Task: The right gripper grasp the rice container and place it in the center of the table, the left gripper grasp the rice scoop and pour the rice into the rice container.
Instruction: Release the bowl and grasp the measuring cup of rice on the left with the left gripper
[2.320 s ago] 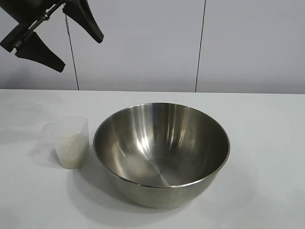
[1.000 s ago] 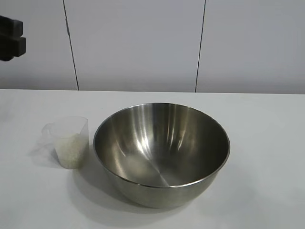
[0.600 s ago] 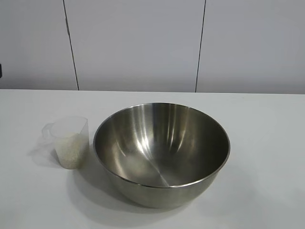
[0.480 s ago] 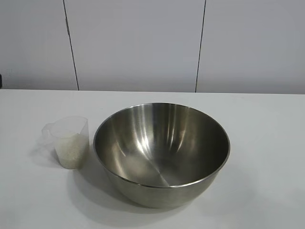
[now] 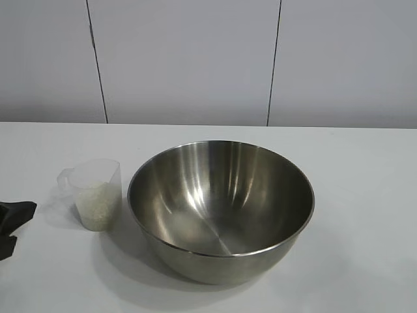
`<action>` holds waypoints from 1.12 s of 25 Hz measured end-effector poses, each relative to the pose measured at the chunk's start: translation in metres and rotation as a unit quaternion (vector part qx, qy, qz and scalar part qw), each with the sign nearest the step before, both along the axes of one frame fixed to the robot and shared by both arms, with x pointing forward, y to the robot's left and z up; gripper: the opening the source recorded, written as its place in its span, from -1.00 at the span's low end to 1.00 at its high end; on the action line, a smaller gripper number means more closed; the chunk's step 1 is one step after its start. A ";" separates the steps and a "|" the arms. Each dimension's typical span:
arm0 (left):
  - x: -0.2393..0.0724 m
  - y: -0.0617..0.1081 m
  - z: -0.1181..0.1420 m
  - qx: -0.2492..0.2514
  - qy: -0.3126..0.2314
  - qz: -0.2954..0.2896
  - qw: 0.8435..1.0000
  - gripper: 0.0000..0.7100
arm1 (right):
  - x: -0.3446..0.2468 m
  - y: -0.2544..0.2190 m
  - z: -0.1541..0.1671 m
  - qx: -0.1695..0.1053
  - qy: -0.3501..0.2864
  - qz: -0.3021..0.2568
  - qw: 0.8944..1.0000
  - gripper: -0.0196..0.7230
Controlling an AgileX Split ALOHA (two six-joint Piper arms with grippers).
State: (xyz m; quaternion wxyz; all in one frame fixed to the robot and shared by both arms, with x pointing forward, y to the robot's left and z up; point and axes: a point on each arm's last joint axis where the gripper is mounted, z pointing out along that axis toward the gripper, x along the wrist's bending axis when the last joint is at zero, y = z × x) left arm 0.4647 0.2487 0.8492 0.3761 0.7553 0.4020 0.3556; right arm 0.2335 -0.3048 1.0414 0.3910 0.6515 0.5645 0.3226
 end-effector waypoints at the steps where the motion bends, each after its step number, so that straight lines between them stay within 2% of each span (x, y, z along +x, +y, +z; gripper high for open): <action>1: 0.003 0.000 -0.002 0.000 0.000 0.000 1.000 0.33 | 0.000 0.000 0.000 0.000 0.000 0.000 1.000 0.52; 16: 0.036 -0.006 -0.026 0.007 -0.003 -0.001 1.000 0.33 | 0.000 0.000 0.000 0.000 0.000 0.000 1.000 0.52; 28: 0.060 -0.012 -0.018 0.001 -0.045 -0.014 0.999 0.33 | 0.000 0.000 0.000 0.000 0.000 0.000 1.000 0.52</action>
